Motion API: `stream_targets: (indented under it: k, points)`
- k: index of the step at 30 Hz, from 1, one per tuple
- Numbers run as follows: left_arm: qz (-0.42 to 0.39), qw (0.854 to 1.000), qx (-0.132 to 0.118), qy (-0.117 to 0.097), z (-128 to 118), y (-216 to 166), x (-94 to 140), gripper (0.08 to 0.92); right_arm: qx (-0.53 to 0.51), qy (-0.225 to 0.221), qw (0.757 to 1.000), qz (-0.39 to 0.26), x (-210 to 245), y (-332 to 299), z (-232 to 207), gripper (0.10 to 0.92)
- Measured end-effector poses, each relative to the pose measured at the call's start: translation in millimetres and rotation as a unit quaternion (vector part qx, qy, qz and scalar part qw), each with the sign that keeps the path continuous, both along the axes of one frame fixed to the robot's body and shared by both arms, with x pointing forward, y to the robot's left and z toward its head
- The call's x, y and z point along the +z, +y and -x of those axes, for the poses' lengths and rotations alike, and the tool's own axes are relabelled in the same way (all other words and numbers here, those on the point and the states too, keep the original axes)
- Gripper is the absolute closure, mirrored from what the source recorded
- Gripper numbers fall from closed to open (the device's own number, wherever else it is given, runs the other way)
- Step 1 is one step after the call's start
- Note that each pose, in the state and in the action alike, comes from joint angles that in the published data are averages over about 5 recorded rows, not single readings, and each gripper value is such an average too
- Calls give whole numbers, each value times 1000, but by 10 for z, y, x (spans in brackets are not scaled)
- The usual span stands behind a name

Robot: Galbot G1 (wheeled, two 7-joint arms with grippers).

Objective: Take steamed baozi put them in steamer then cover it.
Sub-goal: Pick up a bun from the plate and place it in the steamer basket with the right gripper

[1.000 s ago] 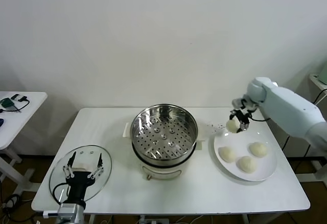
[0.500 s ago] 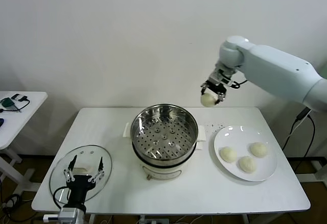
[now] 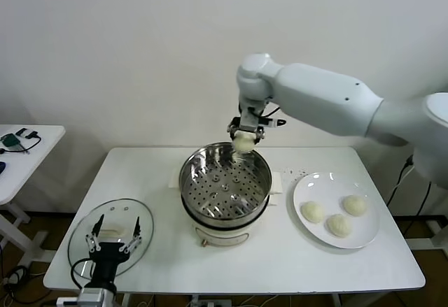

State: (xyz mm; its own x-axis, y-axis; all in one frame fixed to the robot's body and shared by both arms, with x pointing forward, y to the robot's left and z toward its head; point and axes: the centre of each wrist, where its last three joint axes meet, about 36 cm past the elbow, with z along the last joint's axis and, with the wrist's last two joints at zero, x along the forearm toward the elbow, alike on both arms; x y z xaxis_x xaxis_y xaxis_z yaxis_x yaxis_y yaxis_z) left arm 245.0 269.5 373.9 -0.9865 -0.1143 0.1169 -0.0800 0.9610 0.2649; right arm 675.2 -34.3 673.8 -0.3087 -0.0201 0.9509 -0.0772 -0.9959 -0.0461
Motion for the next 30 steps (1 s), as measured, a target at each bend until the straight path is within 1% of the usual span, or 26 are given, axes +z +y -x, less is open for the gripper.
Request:
stream_targets:
  k: [6,13,17,22,30]
  points:
    - [0,1000,1,0,-11,1,5,177,37,-3,999,16,-332,223,61,327]
    - [0,1000,2,0,-23,0,0,177,55,2,998,28,-664,353,93,325]
    - [0,1000,3,1,-22,4,-5,177,59,5,998,31,-801,380,100,307]
    - [1,1000,4,3,-18,3,-18,177,64,8,998,28,-895,398,114,219]
    - [4,1000,5,1,-25,-21,-11,177,72,7,997,25,-846,379,130,200]
